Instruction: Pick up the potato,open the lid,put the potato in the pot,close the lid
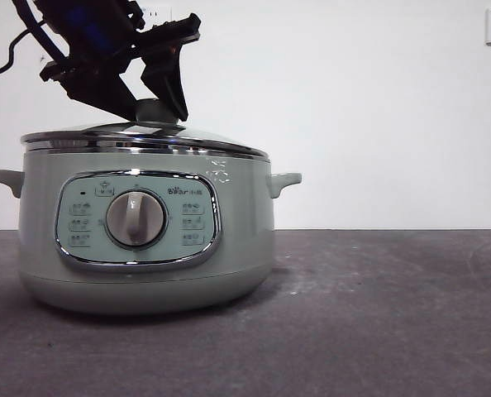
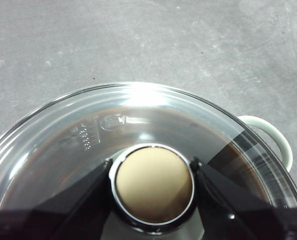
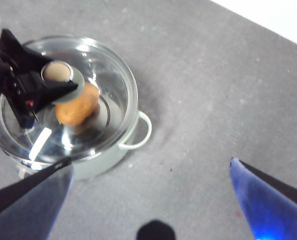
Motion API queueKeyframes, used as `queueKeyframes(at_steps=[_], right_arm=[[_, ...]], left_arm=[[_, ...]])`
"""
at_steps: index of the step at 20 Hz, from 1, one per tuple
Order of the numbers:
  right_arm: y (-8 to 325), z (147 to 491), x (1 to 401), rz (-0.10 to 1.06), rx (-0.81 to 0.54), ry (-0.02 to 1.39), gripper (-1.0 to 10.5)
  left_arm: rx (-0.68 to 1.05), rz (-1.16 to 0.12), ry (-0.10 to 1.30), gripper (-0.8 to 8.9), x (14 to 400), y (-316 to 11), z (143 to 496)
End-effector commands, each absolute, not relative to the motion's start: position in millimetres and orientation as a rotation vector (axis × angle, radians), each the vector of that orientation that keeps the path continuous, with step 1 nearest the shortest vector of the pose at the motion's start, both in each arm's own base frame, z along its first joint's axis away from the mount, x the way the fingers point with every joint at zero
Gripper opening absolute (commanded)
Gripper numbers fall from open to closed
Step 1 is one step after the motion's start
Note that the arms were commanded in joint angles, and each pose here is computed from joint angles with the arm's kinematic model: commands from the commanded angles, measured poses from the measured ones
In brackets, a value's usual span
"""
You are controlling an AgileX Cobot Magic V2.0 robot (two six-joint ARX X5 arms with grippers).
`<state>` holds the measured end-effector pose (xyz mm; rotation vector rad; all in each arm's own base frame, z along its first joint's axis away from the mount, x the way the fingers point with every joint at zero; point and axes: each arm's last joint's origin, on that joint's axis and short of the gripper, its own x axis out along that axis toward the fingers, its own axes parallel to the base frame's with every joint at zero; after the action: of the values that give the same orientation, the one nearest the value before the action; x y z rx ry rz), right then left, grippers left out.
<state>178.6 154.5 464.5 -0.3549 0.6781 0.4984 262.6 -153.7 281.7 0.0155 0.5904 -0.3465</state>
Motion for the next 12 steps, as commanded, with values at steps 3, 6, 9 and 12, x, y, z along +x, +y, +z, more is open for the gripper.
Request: queueKeyframes(at_steps=[3,6,9,12], right_arm=[[154,464,178,0.495,-0.345,0.69,5.3],[154,463,178,0.494,-0.348,0.696,5.3],[154,463,178,0.494,-0.351,0.701,5.3],[154,463,178,0.491,-0.344,0.703,5.3]], left_arm=[[0.09,-0.234,0.696,0.0,263,-147,255],[0.073,-0.278,0.705,1.73,263,-149,255],[0.049,-0.323,0.704,4.09,262,-150,258],[0.032,-0.33,0.655,4.1,258,-147,269]])
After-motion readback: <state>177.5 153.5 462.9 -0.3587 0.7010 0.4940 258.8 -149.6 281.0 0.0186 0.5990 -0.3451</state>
